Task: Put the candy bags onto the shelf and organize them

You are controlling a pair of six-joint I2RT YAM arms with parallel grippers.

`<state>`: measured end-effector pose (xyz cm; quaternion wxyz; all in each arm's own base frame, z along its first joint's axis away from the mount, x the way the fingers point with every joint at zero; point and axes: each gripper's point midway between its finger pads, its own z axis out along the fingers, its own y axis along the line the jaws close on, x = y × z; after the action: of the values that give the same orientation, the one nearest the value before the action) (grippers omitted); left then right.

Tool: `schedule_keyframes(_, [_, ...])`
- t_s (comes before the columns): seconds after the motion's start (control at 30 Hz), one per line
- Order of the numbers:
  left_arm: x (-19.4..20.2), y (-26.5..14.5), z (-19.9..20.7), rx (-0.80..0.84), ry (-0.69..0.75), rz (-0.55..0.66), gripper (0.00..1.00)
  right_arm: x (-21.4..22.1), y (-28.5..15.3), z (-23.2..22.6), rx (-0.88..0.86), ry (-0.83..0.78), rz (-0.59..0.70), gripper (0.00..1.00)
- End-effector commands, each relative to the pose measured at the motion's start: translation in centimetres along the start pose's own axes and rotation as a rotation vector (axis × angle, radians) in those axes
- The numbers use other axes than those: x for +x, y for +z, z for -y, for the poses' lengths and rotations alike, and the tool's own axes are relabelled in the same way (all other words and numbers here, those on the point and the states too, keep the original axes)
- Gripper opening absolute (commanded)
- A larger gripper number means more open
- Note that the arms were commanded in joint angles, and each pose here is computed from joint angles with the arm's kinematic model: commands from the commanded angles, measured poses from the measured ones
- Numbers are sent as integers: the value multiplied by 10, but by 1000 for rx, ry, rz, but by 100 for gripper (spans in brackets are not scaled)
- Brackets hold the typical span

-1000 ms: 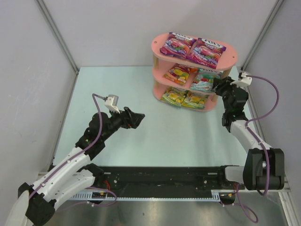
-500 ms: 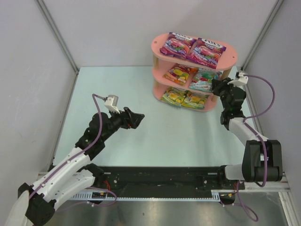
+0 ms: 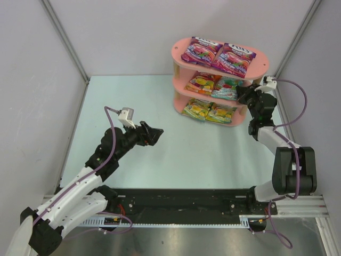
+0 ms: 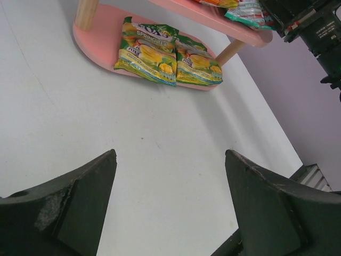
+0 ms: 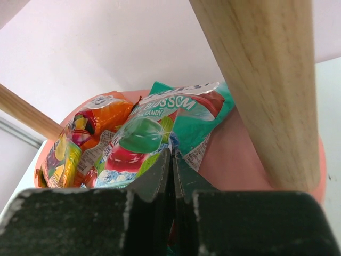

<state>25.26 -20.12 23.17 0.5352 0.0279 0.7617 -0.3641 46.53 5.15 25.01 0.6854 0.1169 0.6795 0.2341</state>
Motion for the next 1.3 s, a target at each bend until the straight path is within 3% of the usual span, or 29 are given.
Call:
schedule_keyframes(0.0, [-7, -3, -1, -7, -3, 23, 87, -16, 13, -17, -91, -30, 28, 6])
schedule_keyframes(0.43, [-6, 2, 3, 8, -7, 10, 87, -14, -2, -10, -67, -36, -42, 0])
schedule_keyframes(1.27, [-6, -8, -1, -7, -20, 29, 86, -12, -13, -11, 168, -14, 56, 0])
